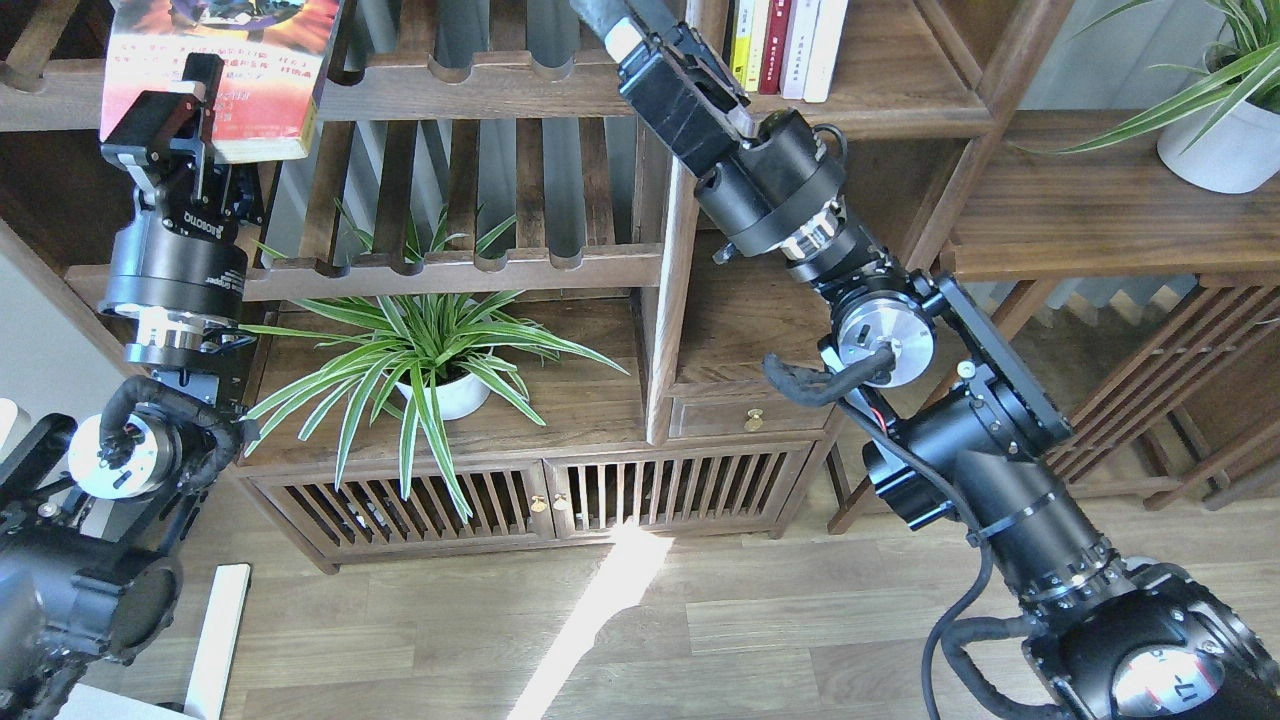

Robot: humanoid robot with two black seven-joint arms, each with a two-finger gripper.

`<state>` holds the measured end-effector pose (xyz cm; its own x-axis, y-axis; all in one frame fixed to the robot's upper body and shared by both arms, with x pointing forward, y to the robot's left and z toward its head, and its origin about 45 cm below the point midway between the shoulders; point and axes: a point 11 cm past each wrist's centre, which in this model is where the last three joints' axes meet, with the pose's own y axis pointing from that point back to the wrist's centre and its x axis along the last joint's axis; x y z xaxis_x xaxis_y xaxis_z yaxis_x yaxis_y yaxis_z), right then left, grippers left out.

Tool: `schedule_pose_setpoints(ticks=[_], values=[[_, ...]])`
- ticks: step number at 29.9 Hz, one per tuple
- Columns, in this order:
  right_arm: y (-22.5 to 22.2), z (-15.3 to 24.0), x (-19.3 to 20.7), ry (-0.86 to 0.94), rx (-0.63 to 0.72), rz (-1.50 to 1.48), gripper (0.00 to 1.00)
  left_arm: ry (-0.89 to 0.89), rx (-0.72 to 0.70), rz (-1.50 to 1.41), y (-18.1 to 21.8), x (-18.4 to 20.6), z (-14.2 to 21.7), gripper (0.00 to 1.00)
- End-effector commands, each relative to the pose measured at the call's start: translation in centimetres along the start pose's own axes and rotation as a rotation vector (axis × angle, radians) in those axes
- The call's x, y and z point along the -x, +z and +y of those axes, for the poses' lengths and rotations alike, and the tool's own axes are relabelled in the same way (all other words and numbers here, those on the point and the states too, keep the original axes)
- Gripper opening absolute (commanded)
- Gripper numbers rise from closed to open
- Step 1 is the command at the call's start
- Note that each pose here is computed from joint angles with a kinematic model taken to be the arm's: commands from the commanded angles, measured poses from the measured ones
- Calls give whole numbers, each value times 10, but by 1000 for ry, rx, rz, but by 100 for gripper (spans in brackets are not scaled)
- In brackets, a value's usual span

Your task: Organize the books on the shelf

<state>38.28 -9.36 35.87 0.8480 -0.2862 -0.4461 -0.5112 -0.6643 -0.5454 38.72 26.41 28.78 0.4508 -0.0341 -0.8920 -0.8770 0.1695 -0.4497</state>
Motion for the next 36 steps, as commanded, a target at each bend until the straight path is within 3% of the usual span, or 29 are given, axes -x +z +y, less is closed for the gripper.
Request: schedule_pose_setpoints(ticks=[1, 36], values=[[3, 0, 1, -2, 7, -2, 100, 5, -14, 7, -6, -2, 1, 1], [34, 15, -4, 22, 80, -43, 100, -92, -190, -62, -67, 18, -9, 2]])
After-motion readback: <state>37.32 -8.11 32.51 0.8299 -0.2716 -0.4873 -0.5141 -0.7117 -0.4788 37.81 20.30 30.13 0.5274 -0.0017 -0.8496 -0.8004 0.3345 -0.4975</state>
